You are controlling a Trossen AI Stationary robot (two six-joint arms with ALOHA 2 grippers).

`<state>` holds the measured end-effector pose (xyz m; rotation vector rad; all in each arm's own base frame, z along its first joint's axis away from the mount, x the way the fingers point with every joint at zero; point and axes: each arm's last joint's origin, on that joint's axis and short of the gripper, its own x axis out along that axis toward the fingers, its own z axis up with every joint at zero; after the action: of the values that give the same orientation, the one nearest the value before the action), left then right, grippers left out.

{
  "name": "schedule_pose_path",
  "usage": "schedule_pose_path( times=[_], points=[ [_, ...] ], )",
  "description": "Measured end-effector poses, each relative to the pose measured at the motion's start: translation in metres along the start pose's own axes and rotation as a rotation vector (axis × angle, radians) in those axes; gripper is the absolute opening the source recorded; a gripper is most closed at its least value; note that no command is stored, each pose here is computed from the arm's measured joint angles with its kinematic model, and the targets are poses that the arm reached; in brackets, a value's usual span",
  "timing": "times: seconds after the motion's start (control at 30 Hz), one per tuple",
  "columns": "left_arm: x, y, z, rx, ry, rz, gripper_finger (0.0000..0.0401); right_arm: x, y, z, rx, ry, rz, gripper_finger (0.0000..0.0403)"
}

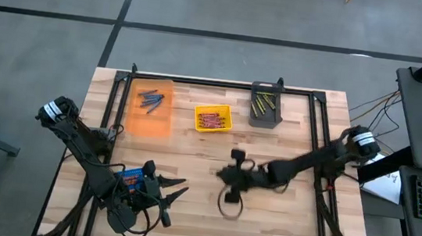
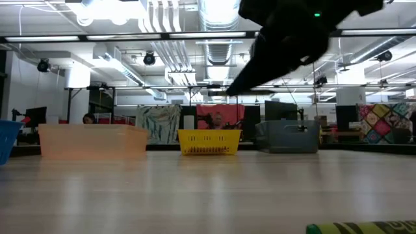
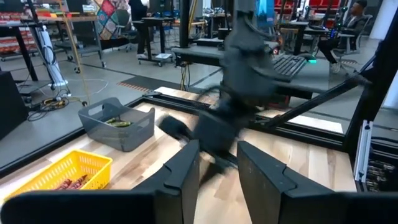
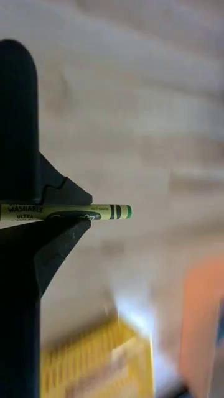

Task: Sort crayons
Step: Put the green crayon into the black bin

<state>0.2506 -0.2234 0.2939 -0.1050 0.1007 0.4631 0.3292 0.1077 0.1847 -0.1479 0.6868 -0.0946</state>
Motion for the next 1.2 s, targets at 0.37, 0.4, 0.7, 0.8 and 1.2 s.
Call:
schedule_pose_path(
  times=[0.37, 0.4, 0.7, 0.8, 1.2],
  points=[
    [0.0, -0.001, 0.002, 0.033, -0.01, -0.004, 0.0091, -0.021, -0.115, 0.025, 0.068, -0.042, -0.202, 0.0013],
    [0.0, -0.001, 0.002, 0.036, -0.01, -0.004, 0.0091, -0.023, -0.125, 0.025, 0.078, -0.043, -0.214, 0.0013],
    [-0.001, 0.0, 0.005, 0.057, -0.014, -0.005, 0.0091, -0.025, -0.193, 0.012, 0.172, -0.007, -0.292, 0.0013],
    [-0.001, 0.001, 0.007, 0.052, -0.016, -0.005, 0.0091, -0.026, -0.211, 0.007, 0.186, 0.006, -0.326, 0.0013],
    [-0.001, 0.001, 0.007, 0.052, -0.016, -0.005, 0.0091, -0.038, -0.272, -0.018, 0.27, 0.07, -0.474, 0.0013]
  ],
)
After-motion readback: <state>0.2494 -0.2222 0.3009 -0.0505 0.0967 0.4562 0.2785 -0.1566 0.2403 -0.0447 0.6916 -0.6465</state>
